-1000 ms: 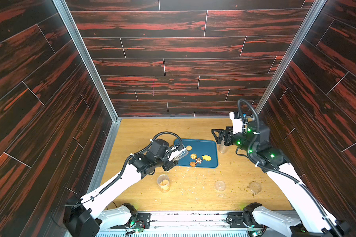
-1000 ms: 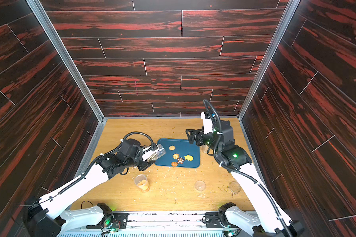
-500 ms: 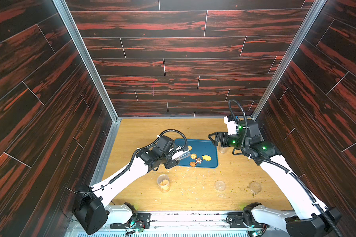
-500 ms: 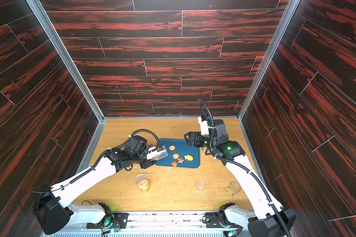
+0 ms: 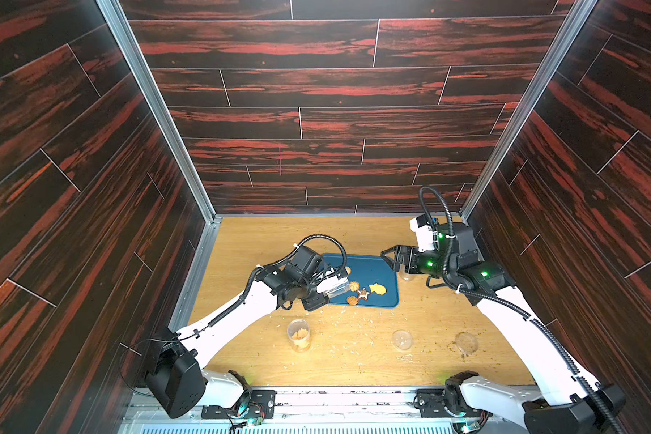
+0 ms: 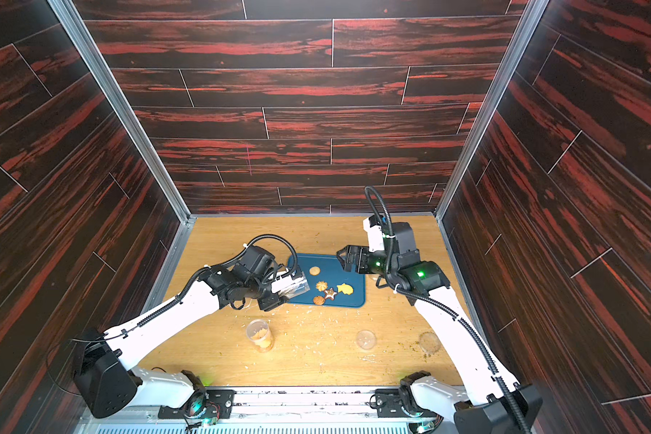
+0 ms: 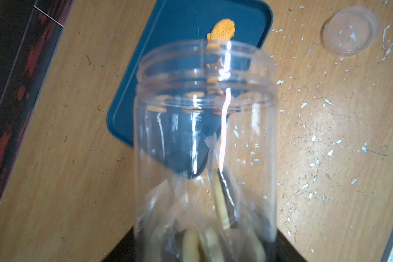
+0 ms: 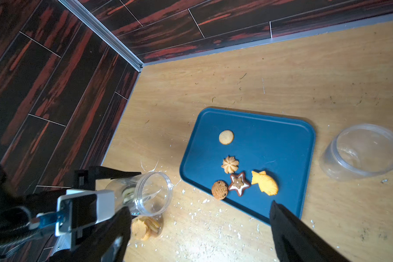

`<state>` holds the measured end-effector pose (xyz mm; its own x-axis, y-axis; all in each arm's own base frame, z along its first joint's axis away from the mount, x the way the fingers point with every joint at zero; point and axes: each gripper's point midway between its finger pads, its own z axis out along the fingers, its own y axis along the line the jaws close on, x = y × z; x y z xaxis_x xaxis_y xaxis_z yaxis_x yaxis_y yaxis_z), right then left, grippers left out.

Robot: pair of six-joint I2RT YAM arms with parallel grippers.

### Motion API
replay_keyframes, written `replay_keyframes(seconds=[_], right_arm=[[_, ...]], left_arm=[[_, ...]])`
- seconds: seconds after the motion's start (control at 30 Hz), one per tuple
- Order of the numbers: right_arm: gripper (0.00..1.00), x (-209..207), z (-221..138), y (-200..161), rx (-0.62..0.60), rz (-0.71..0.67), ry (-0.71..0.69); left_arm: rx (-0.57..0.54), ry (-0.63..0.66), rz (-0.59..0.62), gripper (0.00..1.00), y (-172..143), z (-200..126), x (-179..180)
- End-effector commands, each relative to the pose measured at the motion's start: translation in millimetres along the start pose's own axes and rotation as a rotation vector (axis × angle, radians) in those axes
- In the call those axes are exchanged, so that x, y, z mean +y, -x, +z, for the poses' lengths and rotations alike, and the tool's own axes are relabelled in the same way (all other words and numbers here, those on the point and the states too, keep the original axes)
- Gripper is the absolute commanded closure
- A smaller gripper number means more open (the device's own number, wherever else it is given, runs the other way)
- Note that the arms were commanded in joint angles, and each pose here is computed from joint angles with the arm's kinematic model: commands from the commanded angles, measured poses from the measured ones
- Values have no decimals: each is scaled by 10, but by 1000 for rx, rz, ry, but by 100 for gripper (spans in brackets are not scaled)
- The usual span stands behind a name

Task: Pour the cookies out of the jar
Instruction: Pour the cookies in the jar onto the tray.

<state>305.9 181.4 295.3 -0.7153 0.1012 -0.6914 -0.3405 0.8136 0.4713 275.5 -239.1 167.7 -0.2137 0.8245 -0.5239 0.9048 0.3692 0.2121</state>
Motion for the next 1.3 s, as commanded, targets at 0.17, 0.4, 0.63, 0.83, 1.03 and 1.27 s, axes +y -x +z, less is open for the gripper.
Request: replay_keyframes(seconds=[0.17, 0.4, 0.63, 0.83, 1.03, 1.27], right_arm=[[2, -43, 5, -31, 28, 32, 9], [2, -30, 40, 1, 40, 26, 20], [2, -61, 82, -81, 55, 37, 25], [2, -95, 61, -75, 59, 12, 15], [2, -82, 59, -54, 55, 12, 24], [2, -100, 43, -107, 57, 27, 25]], left_arm=[[72, -7, 47, 58, -74, 97, 58], [129, -21, 16, 58, -157, 206, 64], [141, -58, -82, 58, -49, 315, 83], [209, -53, -141, 58, -45, 328, 156], [300, -55, -204, 57, -73, 303, 169], [410, -52, -260, 57, -193, 324, 129]])
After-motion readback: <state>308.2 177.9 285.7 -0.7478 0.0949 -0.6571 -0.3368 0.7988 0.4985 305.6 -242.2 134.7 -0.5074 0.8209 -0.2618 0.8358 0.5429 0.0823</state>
